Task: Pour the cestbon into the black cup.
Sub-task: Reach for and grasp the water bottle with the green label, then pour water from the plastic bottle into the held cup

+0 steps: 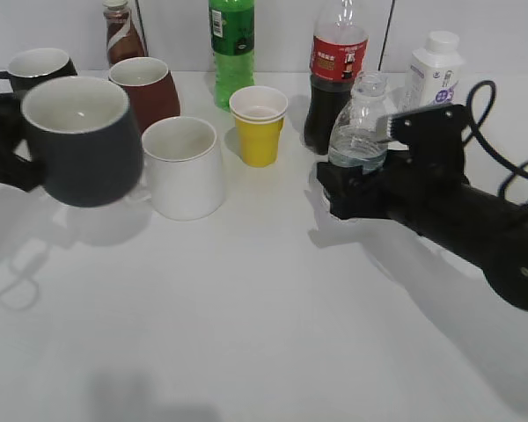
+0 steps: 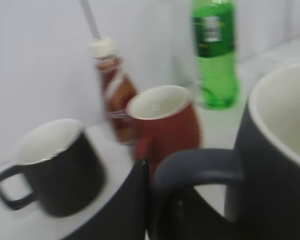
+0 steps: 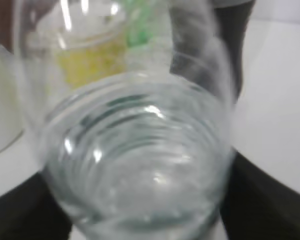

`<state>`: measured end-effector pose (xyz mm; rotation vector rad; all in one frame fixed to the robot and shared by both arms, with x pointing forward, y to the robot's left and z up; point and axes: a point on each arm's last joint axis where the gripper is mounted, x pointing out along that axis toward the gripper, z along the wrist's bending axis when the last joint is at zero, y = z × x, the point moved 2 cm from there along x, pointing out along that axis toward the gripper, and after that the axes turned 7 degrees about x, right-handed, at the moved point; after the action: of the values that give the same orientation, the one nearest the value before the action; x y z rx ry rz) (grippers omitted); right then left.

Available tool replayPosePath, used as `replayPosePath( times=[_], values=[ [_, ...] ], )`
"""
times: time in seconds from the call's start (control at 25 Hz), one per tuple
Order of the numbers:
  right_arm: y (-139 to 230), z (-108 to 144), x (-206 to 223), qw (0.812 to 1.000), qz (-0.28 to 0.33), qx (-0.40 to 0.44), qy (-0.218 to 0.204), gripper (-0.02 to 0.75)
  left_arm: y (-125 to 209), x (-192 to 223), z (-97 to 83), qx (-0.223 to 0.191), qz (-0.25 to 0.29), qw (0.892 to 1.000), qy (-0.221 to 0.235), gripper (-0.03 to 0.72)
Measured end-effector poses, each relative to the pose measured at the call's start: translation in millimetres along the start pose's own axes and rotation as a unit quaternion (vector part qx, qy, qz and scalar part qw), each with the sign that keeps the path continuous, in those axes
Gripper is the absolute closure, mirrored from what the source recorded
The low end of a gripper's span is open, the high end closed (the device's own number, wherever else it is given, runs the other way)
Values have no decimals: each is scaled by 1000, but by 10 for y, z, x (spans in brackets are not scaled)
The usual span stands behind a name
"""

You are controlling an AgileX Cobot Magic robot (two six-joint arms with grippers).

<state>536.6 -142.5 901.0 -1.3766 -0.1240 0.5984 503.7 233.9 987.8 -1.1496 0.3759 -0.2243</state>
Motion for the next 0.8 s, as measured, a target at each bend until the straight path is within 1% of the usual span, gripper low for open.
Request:
replayPosePath(
  times=[0.04, 0.08, 0.12, 0.24, 0.36, 0.44, 0.56, 0.68, 0.8],
  values=[
    [4, -2, 50, 1000, 11, 0, 2, 185, -18, 7, -56, 2, -2, 1000, 11, 647],
    [-12, 3, 85, 1000, 14, -2, 2, 253, -43, 14, -127, 5, -5, 1000, 24, 647],
    [-26, 13, 103, 1000, 15, -4, -1, 280, -72, 19, -199, 8, -10, 999, 37, 647],
    [-68, 98, 74, 998, 25, -44, -34, 280, -157, 22, -424, 16, -25, 997, 78, 647],
    [-250, 250, -32, 989, 19, -124, -84, 280, -225, 5, -651, 22, -33, 992, 118, 647],
    [-435, 331, -102, 979, 6, -177, -103, 280, -261, -15, -785, 26, -37, 989, 141, 647],
    [-730, 396, -185, 962, -10, -252, -102, 280, -301, -40, -913, 22, -40, 986, 160, 647],
    [-982, 453, -242, 935, -26, -340, -101, 280, -321, -58, -989, 17, -39, 984, 170, 647],
    [-1123, 508, -250, 907, -41, -405, -108, 280, -347, -53, -1042, 19, -32, 983, 179, 647]
  ],
)
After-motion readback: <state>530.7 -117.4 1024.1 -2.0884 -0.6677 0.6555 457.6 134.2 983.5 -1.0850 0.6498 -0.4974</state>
